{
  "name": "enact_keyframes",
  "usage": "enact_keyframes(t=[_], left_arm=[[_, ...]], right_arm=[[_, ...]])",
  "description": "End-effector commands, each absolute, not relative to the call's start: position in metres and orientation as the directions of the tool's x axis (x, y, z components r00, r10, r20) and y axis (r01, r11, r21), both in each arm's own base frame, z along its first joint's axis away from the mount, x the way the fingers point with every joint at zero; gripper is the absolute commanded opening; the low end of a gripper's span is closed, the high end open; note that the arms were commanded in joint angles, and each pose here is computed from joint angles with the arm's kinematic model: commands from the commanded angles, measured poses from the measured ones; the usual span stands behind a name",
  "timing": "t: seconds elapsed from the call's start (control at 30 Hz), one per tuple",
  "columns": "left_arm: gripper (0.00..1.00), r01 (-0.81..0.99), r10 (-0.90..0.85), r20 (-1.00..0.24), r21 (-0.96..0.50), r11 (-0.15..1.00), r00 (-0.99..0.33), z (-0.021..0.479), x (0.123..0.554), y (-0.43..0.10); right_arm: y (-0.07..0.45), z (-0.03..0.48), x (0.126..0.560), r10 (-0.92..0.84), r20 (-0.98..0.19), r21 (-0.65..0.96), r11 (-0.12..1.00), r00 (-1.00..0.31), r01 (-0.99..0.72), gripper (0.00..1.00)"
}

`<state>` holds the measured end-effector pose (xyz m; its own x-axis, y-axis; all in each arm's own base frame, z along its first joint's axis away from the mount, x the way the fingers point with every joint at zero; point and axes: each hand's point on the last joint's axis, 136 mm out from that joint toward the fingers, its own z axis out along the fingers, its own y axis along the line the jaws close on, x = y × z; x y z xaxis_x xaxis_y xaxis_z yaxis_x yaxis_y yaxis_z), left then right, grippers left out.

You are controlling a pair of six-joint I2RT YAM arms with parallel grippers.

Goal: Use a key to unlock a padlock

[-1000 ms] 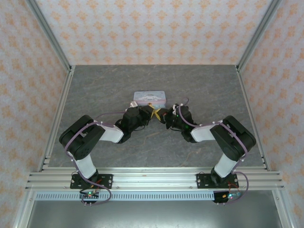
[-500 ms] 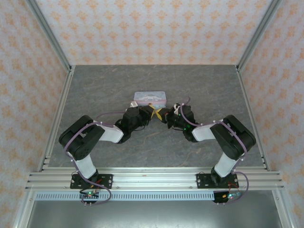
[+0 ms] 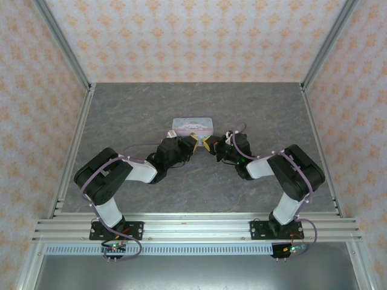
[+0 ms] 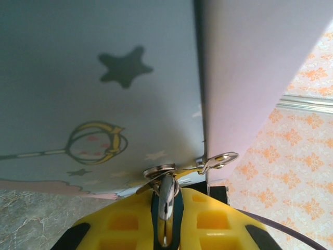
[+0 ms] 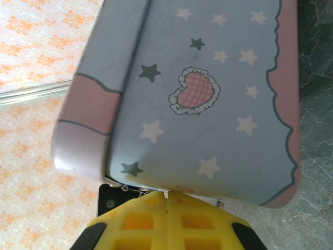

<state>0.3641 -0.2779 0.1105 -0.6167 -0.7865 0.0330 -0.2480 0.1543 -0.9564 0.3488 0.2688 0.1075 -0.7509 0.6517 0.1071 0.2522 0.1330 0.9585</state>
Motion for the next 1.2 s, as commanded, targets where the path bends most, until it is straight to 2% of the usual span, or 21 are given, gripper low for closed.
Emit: enact_keyframes(t=[0.0, 0.6, 1.17], left_arm=[[0.0, -0.181, -0.688, 0.042, -0.975, 0.131, -0.724, 0.135, 0.341, -0.305], [0.0, -0.197, -0.711, 0.071, -0.976, 0.096, -0.7, 0.138, 0.346, -0.304], [0.0, -0.27, -0.756, 0.084, -0.954, 0.126, -0.649, 0.119, 0.345, -0.29]], right_arm=[[0.261, 0.119, 0.361, 0.696, 0.094, 0.973, 0.087, -0.712, 0.213, 0.0], [0.283, 0.131, 0.342, 0.701, 0.092, 0.976, 0.078, -0.707, 0.205, 0.0], [0.25, 0.133, 0.321, 0.755, 0.016, 0.966, 0.158, -0.656, 0.205, 0.0]])
